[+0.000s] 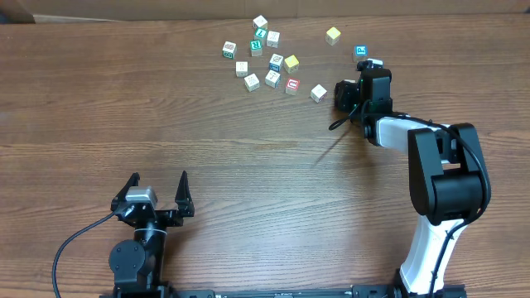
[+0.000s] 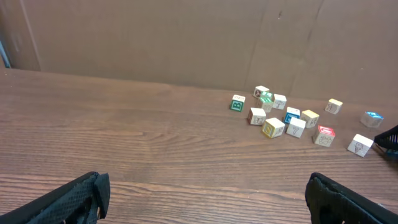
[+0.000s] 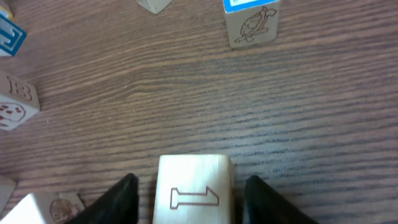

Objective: Form a horizontal line
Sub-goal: 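Close the right gripper on the '1' block and lift it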

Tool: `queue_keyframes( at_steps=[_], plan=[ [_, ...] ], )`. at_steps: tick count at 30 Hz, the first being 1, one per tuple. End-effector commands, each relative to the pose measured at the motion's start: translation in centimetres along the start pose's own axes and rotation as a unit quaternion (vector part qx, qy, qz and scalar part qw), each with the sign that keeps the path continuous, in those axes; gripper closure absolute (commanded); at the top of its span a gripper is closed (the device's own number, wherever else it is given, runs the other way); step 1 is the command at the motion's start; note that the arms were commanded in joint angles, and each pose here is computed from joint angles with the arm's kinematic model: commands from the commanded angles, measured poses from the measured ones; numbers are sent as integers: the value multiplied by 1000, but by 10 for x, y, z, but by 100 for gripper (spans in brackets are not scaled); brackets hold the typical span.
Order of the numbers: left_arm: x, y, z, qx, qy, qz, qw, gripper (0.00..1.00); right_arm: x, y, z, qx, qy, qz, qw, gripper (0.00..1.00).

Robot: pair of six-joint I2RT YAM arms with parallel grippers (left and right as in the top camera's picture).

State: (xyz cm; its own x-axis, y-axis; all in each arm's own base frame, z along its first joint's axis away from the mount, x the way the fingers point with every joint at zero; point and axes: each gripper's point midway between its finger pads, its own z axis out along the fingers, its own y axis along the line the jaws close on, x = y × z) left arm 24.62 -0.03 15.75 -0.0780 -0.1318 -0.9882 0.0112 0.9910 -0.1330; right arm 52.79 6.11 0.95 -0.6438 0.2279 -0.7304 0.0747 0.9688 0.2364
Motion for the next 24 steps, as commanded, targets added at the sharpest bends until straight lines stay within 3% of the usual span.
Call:
queue_keyframes(
  at_steps=[1, 9, 15, 24],
  plan=[
    [1, 0, 0, 0, 0, -3, 1000, 0, -10, -1, 4, 1, -14, -1, 1000, 54],
    [1, 0, 0, 0, 0, -3, 1000, 0, -16, 4, 3, -11, -21, 4, 1000, 70],
    [1, 0, 0, 0, 0, -3, 1000, 0, -26, 7, -6, -13, -27, 4, 1000, 73],
    [1, 0, 0, 0, 0, -3, 1000, 0, -96, 41, -85, -47, -86, -4, 995, 76]
  ],
)
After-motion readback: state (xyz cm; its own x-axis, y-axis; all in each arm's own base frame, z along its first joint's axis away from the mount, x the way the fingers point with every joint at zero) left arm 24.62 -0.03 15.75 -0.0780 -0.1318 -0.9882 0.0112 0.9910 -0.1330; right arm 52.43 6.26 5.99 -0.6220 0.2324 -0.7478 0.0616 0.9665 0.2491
